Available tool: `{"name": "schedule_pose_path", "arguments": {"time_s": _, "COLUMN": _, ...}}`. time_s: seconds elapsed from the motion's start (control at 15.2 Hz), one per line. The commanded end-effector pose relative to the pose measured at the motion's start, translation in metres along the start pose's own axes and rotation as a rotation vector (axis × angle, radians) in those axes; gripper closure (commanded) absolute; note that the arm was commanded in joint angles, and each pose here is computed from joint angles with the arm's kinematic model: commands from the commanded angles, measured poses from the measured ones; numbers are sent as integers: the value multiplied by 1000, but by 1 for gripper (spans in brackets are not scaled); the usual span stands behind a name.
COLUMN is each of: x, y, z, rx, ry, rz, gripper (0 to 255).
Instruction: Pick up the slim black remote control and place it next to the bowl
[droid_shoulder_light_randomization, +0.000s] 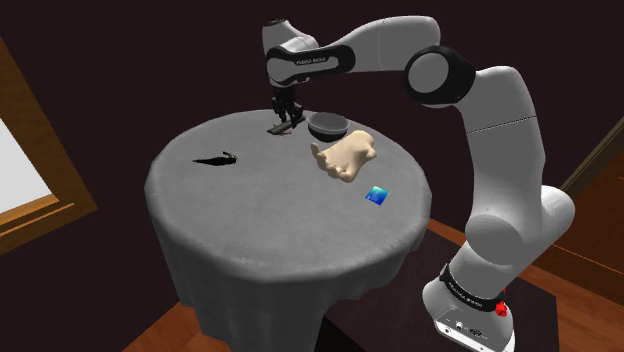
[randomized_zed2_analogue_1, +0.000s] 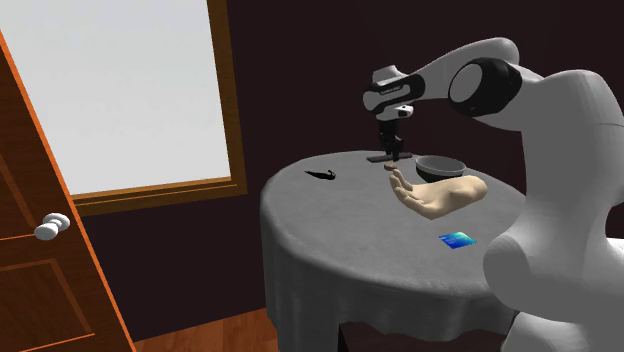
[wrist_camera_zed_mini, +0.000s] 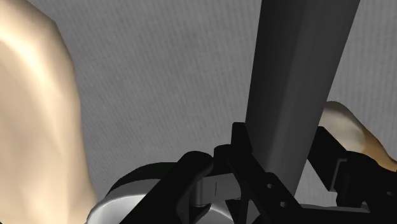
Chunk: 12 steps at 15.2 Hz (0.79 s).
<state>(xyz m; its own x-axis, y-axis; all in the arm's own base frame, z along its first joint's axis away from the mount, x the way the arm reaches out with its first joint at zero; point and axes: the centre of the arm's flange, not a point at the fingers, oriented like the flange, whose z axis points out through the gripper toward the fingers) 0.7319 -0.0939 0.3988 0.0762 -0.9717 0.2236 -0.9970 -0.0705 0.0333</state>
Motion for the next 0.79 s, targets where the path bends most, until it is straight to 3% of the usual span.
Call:
{"name": "schedule_pose_path", "arguments": {"time_s": 0.0, "x": -2, "y": -1, "z": 10, "rx": 1, "ry": 0, "rz": 0, "gripper": 255}}
{"name": "schedule_pose_path", "arguments": {"time_s": 0.73, "x": -15, "y": -3, "z": 66, "rx": 1, "ry": 0, "rz": 0, "gripper": 255}}
